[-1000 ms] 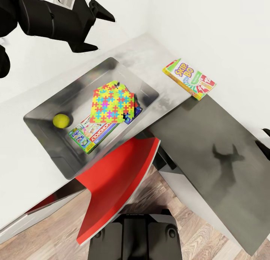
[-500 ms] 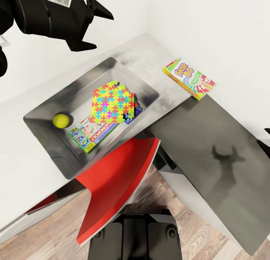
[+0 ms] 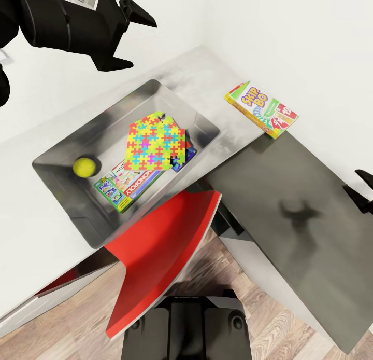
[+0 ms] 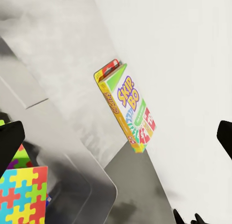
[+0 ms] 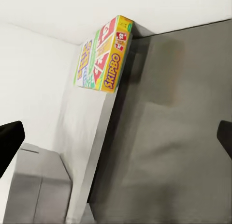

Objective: Put all the toys in the child's room - the three board games (two on the bed and one on the table), the two jigsaw puzzles on the table, and the tennis ball on the table - inside the toy box on the table in the child's room.

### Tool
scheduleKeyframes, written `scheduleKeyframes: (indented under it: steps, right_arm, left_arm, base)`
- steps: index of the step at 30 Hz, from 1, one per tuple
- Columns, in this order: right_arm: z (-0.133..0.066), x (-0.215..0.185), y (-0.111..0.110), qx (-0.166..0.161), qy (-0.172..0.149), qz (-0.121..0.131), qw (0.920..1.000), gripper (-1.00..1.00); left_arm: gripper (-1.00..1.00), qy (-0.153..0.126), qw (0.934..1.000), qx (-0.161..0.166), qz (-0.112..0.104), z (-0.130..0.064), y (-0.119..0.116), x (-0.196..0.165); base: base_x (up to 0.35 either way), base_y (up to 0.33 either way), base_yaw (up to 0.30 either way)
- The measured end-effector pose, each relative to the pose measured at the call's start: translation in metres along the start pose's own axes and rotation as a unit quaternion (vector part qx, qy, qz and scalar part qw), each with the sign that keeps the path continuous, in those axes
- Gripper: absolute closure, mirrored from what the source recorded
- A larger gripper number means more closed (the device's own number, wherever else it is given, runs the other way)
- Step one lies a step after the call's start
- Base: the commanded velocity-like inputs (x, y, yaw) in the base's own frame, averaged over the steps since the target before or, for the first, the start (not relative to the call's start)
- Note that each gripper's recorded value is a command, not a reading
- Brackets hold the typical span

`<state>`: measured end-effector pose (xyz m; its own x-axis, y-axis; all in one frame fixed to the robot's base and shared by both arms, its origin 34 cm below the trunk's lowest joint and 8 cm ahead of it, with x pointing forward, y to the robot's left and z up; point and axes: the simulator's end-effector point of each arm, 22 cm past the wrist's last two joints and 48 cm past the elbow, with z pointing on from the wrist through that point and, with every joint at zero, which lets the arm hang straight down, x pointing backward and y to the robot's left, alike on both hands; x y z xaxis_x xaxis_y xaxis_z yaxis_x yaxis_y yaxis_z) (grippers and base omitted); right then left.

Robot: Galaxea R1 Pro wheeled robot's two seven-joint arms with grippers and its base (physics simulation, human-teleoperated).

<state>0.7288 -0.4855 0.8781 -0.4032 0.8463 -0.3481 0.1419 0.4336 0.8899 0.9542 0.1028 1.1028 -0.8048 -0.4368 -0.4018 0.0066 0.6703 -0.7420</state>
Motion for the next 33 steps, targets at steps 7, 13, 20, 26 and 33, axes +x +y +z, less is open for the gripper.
scheduleKeyframes:
  steps: [7,13,20,26,33]
  right_arm:
    - [0.009,0.027,0.007,-0.014,0.021,0.009,0.9996,-1.0]
    - [0.014,0.038,0.01,-0.019,0.029,0.012,0.9993,-1.0]
    - [0.017,0.041,0.013,-0.024,0.025,0.012,0.9993,-1.0]
    - [0.029,0.04,0.022,-0.042,0.008,0.018,0.9989,-1.0]
    - [0.045,0.036,0.035,-0.064,-0.008,0.025,0.9976,-1.0]
  left_arm:
    - [-1.0,0.0,1.0,0.0,0.0,0.0,0.0,0.0]
    - [-1.0,0.0,1.0,0.0,0.0,0.0,0.0,0.0]
    - [-1.0,0.0,1.0,0.0,0.0,0.0,0.0,0.0]
    - [-1.0,0.0,1.0,0.0,-0.001,0.0,0.0,0.0]
    - [-1.0,0.0,1.0,0.0,-0.001,0.0,0.0,0.0]
  base:
    - [0.0,0.0,0.0]
    - [0.0,0.0,0.0]
    - [0.0,0.0,0.0]
    - [0.0,0.0,0.0]
    - [0.0,0.0,0.0]
